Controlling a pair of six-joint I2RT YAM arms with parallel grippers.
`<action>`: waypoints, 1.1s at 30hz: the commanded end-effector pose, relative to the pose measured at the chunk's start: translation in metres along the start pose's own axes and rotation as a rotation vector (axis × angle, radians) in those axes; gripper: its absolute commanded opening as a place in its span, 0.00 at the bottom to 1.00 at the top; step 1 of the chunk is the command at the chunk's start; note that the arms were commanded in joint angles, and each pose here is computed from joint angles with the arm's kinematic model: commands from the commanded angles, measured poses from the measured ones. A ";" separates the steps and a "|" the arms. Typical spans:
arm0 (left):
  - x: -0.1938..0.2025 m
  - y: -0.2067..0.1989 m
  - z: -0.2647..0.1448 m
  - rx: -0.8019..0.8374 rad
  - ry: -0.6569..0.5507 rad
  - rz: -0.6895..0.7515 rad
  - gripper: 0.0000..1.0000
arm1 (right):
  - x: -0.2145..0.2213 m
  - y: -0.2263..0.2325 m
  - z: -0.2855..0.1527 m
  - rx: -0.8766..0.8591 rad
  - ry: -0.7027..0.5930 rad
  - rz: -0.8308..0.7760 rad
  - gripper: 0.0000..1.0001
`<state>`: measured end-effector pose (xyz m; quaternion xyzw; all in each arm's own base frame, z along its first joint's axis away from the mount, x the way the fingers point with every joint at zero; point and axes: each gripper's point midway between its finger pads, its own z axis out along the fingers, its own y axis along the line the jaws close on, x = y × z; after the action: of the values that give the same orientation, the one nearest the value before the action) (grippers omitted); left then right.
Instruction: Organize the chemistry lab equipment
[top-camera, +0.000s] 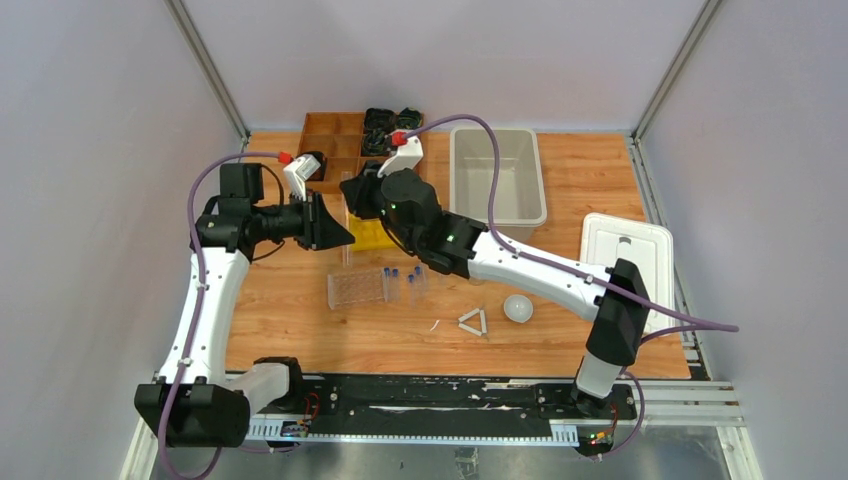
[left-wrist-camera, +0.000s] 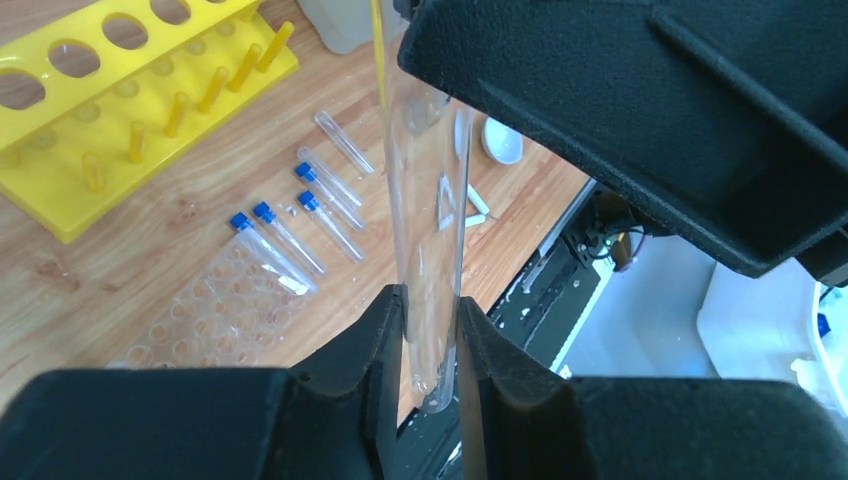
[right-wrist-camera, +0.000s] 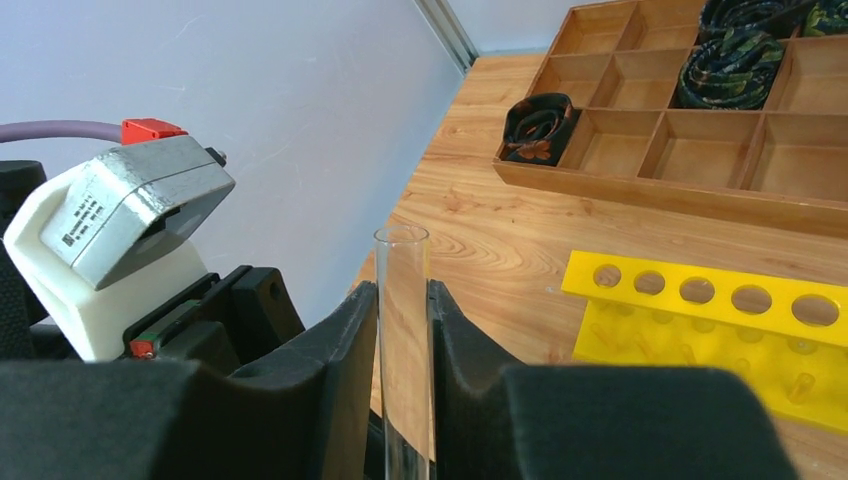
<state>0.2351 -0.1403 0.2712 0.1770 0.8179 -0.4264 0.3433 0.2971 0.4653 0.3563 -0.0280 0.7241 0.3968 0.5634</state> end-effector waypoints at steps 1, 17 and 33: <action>-0.009 -0.008 -0.001 0.024 -0.023 0.053 0.09 | -0.002 0.011 -0.005 -0.001 0.053 0.003 0.37; -0.002 -0.021 -0.009 0.006 -0.047 0.299 0.00 | 0.033 0.003 -0.035 -0.172 0.458 -0.148 0.72; 0.004 -0.021 -0.011 -0.016 -0.050 0.280 0.11 | 0.006 0.006 -0.034 -0.179 0.417 -0.201 0.08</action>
<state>0.2149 -0.1444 0.2822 0.2776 0.7809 -0.3792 0.4115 0.2540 0.4630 0.3480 -0.2209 0.7833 0.4111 0.4107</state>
